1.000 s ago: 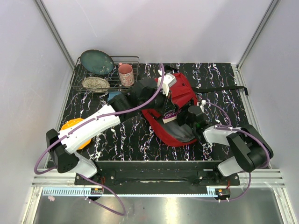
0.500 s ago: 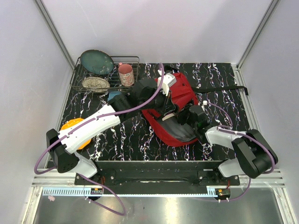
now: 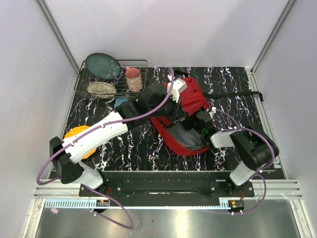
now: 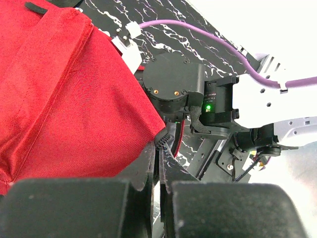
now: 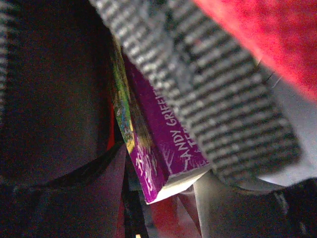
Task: Pack the student bag
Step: Place the book in the student bag.
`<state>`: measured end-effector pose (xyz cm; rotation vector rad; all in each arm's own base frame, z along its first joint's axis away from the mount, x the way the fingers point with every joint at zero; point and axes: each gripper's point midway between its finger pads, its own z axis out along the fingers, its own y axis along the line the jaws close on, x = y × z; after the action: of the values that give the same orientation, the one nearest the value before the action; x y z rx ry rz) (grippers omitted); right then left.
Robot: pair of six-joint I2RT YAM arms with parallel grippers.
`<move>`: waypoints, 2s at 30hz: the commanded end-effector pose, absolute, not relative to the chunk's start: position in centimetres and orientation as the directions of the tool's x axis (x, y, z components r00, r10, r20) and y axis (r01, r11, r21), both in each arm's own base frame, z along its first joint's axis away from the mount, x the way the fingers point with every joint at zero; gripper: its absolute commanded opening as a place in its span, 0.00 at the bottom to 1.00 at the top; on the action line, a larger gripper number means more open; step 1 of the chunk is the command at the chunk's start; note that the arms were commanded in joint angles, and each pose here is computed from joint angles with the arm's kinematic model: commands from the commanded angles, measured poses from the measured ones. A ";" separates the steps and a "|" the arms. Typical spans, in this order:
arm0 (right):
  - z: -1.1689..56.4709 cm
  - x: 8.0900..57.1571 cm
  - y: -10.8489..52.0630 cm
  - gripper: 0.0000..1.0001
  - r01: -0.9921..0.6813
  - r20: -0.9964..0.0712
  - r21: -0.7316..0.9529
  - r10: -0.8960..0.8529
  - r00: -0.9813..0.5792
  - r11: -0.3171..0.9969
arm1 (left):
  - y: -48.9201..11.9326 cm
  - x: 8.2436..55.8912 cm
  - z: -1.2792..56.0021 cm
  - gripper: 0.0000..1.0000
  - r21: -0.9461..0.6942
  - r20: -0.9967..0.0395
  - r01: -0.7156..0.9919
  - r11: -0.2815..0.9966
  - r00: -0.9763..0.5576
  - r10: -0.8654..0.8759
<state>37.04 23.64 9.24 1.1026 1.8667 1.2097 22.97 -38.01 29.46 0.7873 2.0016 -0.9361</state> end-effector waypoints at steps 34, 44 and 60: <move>9.7 31.5 21.4 0.61 0.231 -0.112 0.937 0.850 -0.514 0.263 | -38.8 22.4 30.2 0.00 -0.370 -0.851 0.793 0.484 -0.498 0.165; 12.4 20.3 10.4 0.77 0.313 -0.338 0.834 0.869 -0.362 0.454 | -39.4 22.5 29.0 0.00 -0.396 -0.837 0.788 0.471 -0.521 0.168; 19.8 21.7 6.5 1.00 0.360 -0.650 0.562 0.666 -0.365 0.745 | -39.6 21.8 20.9 0.65 -0.438 -0.725 0.739 0.512 -0.627 0.284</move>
<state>20.86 6.57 17.42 0.9078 1.9666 0.4719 21.48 -39.28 22.25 0.8522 2.1635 -1.0190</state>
